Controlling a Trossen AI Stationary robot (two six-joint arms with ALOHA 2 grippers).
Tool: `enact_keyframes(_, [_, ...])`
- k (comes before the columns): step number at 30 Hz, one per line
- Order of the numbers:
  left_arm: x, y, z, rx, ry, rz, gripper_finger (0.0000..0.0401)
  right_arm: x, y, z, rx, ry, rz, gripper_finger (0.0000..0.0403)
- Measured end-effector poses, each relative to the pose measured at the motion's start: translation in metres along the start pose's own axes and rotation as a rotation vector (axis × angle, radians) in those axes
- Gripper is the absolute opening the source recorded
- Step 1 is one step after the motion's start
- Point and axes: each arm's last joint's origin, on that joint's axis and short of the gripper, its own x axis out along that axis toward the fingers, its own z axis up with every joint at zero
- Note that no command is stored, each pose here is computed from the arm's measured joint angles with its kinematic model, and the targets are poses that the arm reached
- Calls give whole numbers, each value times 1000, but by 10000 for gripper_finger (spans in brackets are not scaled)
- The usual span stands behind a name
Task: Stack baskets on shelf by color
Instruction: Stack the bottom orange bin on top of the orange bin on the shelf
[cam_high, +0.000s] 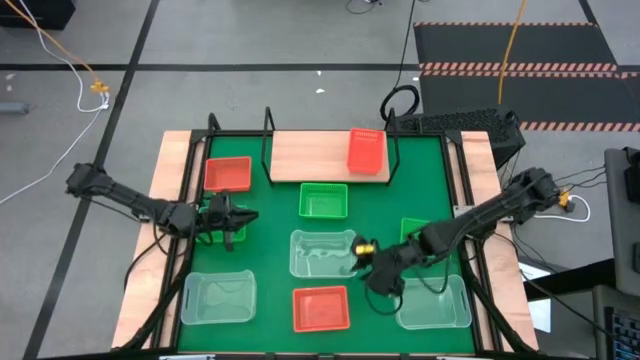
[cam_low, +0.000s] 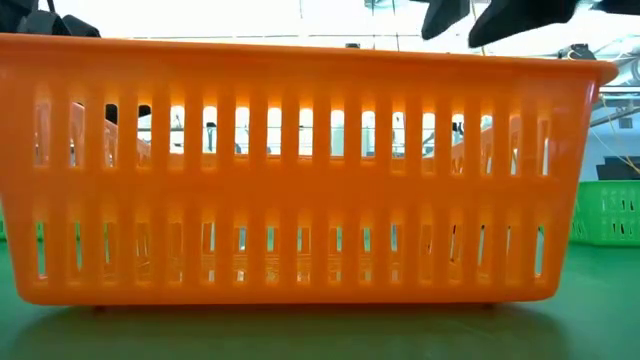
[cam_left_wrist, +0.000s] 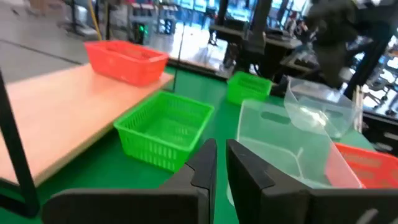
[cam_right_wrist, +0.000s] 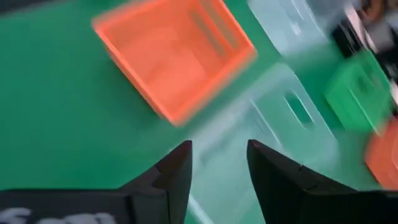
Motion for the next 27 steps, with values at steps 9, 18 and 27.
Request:
enact_keyframes(9, [2, -7, -6, -20, 25, 7, 37, 64, 36, 22, -276, 47, 194, 143])
enact_keyframes(18, [3, -12, -6, 17, 9, 1, 37, 88, 37, 30, -423, 117, 198, 143])
enact_keyframes(27, [5, -16, 5, 135, -24, 33, 37, 92, 27, 25, -373, 68, 247, 67])
